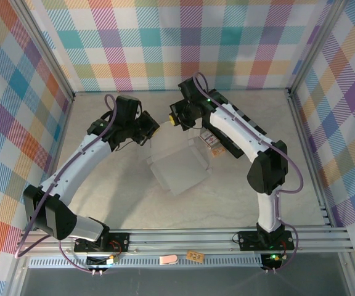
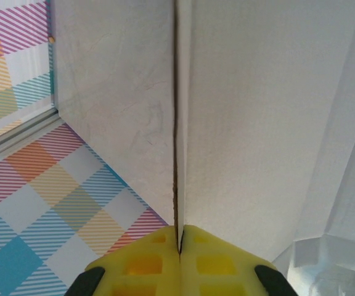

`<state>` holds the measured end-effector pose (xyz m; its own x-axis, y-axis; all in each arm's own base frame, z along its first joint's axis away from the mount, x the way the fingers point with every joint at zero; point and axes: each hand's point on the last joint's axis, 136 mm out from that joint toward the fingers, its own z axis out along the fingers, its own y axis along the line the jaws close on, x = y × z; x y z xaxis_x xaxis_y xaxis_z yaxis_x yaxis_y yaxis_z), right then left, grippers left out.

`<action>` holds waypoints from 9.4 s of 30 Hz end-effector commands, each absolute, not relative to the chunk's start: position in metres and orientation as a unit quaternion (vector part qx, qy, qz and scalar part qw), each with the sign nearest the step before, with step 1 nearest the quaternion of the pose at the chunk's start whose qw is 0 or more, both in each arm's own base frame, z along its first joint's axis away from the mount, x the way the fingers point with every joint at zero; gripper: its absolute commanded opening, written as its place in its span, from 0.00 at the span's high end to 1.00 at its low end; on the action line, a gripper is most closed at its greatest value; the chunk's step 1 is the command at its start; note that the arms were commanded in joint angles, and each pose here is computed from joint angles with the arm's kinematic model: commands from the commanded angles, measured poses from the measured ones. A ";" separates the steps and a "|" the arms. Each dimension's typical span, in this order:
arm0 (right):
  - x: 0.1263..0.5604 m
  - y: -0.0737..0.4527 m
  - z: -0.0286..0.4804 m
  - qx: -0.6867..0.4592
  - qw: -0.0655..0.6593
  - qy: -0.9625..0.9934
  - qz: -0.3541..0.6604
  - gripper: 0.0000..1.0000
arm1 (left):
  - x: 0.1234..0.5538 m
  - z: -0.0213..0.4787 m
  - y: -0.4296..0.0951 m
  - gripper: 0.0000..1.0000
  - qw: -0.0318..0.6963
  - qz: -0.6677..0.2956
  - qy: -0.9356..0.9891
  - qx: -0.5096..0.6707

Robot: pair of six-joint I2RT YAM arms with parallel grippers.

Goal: Fold the paper box

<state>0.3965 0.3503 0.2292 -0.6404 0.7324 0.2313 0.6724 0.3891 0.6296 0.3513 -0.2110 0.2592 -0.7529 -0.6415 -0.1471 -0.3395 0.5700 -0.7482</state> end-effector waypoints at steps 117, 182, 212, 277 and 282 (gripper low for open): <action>0.388 0.303 0.278 0.545 -0.058 0.723 0.420 1.00 | 0.350 0.170 -0.198 0.60 0.358 -0.214 0.909 0.026; 0.414 0.390 0.200 0.306 0.067 0.790 0.527 1.00 | 0.312 0.155 -0.168 0.56 0.385 -0.299 0.870 0.068; 0.408 0.402 0.183 0.236 0.099 0.756 0.603 1.00 | 0.319 0.118 -0.157 0.46 0.398 -0.228 0.887 0.059; 0.404 0.395 0.192 0.141 0.133 0.683 0.705 1.00 | 0.305 0.143 -0.211 0.41 0.528 -0.232 0.814 0.068; 0.399 0.397 0.191 0.141 0.130 0.684 0.704 1.00 | 0.319 0.138 -0.201 0.41 0.534 -0.199 0.821 0.032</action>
<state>0.4026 0.3916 0.1736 -0.9202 0.3890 0.0434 0.0473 0.0004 0.9989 0.3037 -0.1985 0.1139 -0.4984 -0.0903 -0.8622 0.3007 0.9148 -0.2696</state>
